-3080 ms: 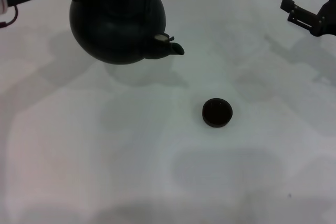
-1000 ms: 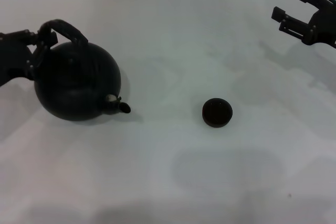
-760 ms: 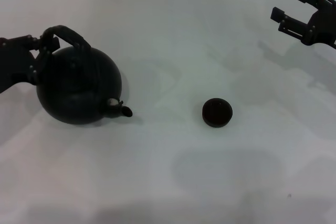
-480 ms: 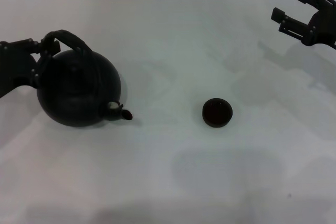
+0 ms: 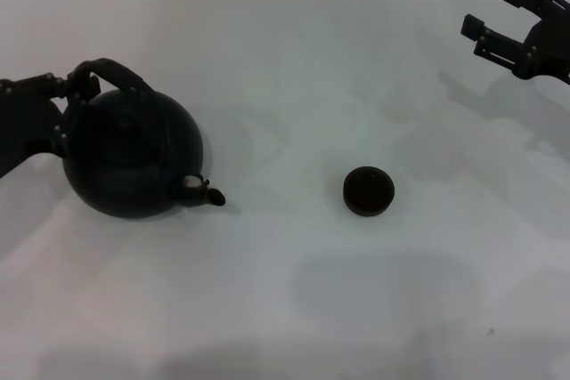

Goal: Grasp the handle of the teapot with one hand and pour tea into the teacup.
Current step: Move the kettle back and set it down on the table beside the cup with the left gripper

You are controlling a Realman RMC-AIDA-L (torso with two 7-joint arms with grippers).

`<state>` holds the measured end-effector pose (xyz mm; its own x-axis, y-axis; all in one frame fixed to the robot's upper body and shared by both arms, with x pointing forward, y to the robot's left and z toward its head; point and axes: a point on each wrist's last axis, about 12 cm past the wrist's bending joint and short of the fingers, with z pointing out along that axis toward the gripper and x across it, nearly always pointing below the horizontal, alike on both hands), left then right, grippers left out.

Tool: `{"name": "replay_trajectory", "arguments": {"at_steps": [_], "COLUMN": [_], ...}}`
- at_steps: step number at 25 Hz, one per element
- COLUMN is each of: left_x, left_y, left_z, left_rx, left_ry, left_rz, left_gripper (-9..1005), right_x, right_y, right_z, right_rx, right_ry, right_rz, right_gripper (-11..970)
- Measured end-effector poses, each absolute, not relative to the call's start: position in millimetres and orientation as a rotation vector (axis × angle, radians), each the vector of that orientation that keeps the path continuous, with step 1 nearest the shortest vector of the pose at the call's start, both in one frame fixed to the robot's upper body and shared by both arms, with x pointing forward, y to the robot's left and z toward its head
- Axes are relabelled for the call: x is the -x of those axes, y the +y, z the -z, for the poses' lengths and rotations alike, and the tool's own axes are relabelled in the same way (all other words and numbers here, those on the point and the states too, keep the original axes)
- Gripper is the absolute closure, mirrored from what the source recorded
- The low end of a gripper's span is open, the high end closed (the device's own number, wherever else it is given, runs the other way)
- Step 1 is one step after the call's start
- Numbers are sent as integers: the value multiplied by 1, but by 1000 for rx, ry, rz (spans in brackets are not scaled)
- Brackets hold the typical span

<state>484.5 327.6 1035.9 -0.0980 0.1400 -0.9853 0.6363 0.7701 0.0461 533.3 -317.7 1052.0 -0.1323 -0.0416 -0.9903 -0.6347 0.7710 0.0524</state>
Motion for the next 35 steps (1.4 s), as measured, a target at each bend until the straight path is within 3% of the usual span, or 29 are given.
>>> {"name": "replay_trajectory", "arguments": {"at_steps": [35], "left_x": [-477], "left_y": [329], "left_z": [-1025], "left_rx": [-603], "left_ry": [1667], "left_rz": [440], "left_gripper": [880], "right_x": [-531], "right_y": [-317], "right_z": [-1049], "right_rx": [544], "right_ry": [1651], "right_rz": [-560], "right_gripper": [99]}}
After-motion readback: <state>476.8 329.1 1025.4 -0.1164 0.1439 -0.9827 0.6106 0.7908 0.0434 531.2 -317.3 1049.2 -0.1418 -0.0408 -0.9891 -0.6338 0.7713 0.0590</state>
